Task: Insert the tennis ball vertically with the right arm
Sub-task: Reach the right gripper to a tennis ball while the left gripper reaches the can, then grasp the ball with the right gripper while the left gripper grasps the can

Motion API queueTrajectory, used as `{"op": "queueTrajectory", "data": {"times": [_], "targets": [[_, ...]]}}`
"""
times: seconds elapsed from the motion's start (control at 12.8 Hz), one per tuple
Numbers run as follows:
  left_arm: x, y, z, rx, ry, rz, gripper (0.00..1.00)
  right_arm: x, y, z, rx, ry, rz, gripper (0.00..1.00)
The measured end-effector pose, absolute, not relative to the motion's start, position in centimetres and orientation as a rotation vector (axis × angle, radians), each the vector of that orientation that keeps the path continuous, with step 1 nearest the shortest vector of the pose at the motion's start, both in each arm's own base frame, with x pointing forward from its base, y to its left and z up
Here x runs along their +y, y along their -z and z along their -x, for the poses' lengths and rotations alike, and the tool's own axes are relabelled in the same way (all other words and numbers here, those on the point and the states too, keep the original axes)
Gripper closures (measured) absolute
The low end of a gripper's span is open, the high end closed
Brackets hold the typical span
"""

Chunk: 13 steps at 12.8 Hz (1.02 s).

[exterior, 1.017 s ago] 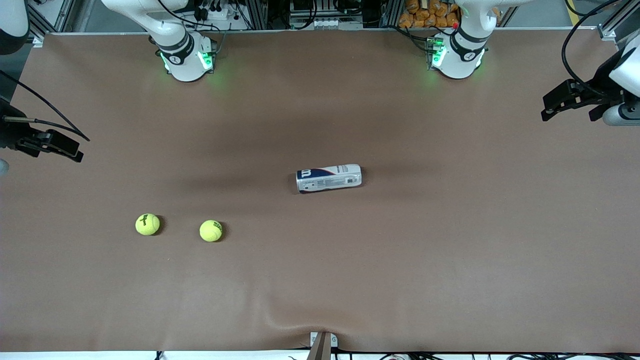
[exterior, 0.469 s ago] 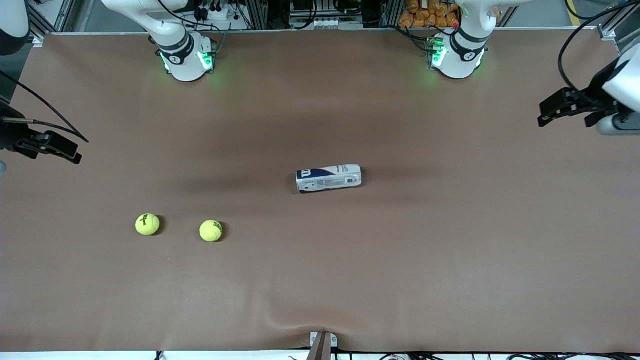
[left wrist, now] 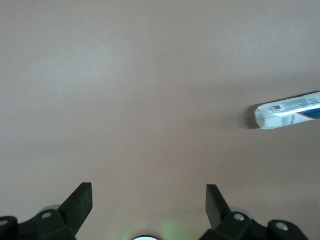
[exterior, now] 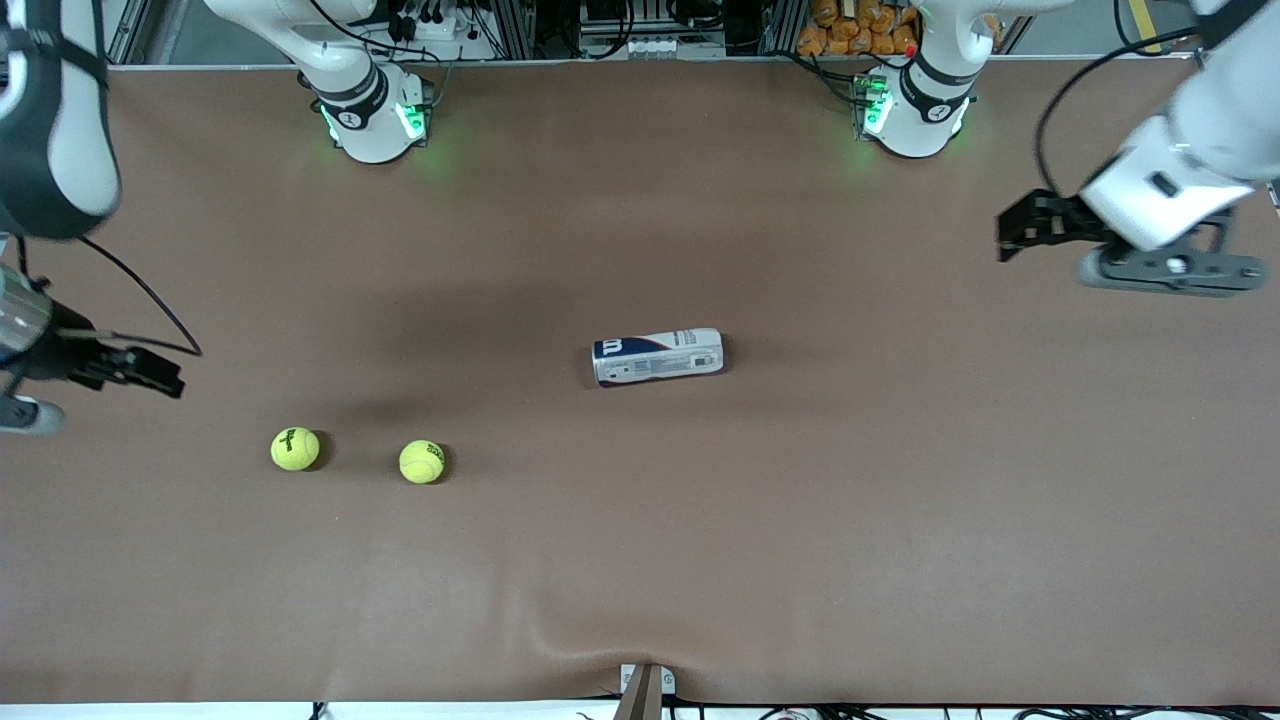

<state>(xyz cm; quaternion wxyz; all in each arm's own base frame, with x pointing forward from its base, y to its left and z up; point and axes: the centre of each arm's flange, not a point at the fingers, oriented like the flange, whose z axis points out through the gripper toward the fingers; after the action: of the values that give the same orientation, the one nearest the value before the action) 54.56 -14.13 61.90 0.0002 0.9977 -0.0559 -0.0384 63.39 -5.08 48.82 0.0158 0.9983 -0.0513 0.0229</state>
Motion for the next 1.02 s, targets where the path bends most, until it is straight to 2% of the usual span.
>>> {"op": "queueTrajectory", "data": {"times": [0.39,0.7,1.02], "targets": [[-24.3,-58.0,-53.9,-0.380,0.153,-3.112,0.00,-4.3,-41.0,-65.0,-0.116,0.029,-3.105,0.00],[-31.6,-54.1,-53.8,-0.559,0.164,-3.072,0.00,-4.3,-33.3,-64.2,-0.108,-0.029,-3.103,0.00],[-38.5,-49.1,-52.0,-0.757,0.227,-3.028,0.00,-4.2,-27.9,-63.8,-0.102,-0.007,-3.100,0.00]]}}
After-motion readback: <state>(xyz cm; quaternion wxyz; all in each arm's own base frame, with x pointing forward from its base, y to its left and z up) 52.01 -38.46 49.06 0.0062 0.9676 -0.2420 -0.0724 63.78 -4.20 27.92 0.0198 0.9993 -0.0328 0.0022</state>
